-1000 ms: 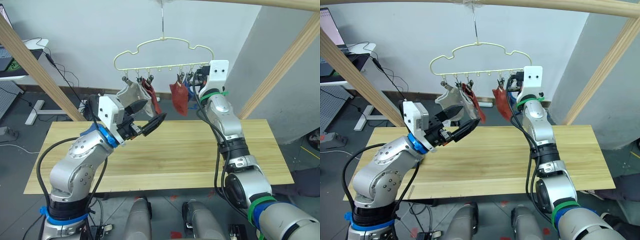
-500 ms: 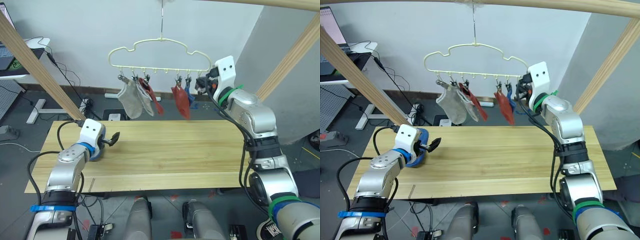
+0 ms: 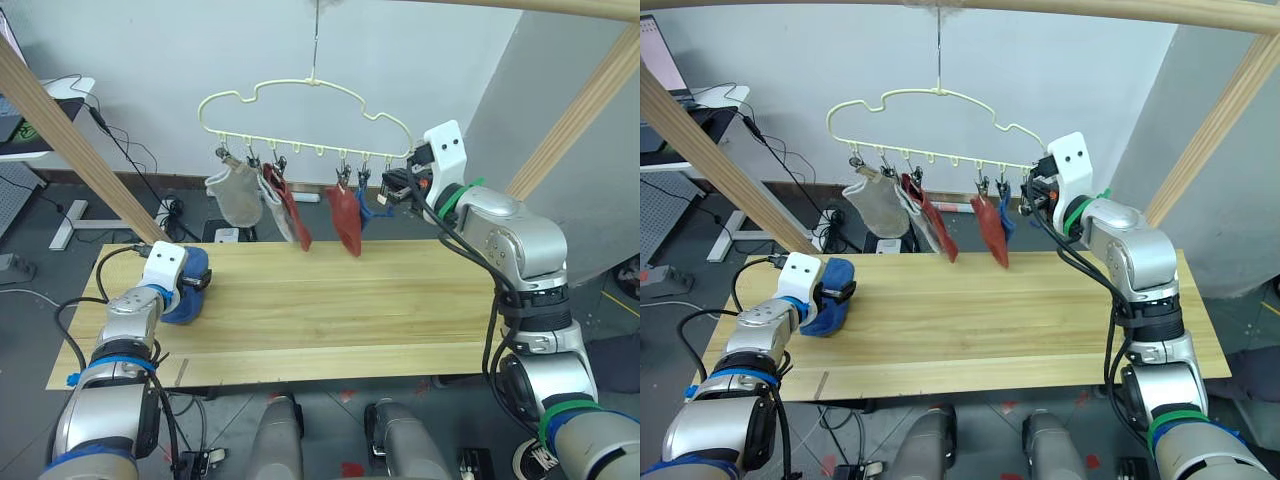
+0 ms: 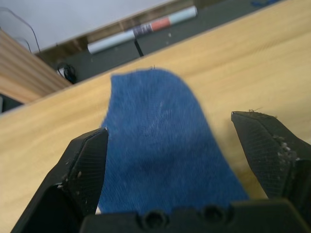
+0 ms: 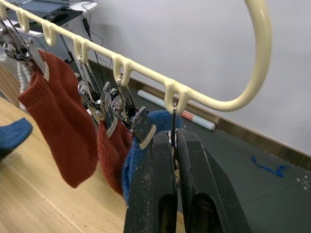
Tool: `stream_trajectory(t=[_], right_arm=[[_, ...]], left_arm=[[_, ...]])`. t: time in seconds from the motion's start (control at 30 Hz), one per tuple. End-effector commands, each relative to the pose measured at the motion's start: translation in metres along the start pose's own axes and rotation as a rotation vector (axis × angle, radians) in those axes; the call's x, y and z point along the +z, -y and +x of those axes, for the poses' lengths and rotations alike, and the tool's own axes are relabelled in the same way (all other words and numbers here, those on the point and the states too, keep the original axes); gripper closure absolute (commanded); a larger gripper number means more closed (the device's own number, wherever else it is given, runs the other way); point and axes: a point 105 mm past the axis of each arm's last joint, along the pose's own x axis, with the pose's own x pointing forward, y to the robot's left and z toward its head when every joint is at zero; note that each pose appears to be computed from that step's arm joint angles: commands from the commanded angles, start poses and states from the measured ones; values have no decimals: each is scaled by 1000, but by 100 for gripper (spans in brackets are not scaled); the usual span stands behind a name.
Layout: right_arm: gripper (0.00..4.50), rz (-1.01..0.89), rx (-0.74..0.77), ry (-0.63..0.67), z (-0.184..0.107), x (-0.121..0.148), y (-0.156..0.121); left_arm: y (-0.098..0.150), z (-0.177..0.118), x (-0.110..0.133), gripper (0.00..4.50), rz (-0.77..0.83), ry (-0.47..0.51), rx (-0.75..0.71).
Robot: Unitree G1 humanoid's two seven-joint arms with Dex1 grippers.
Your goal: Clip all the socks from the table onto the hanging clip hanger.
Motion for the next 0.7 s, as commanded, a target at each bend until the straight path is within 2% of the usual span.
stream_trajectory(t=[0.03,0.2,0.3,0.4,0.7], right_arm=[[447,-6,1,34,-6,9,-2],[447,1,0,31,-6,8,-5],[450,3,-5,29,-7,8,-4],[450,10,-10,31,-6,8,-2],[450,11,-18,38,-4,9,2]], left_arm=[[-4,-1,-11,0,-64,-60,12],[0,-1,-23,0,-79,-120,-11],[3,-1,-24,58,-67,-125,-32],[5,-1,-25,147,-79,-126,-49],[12,-2,-28,365,-106,-132,-102]])
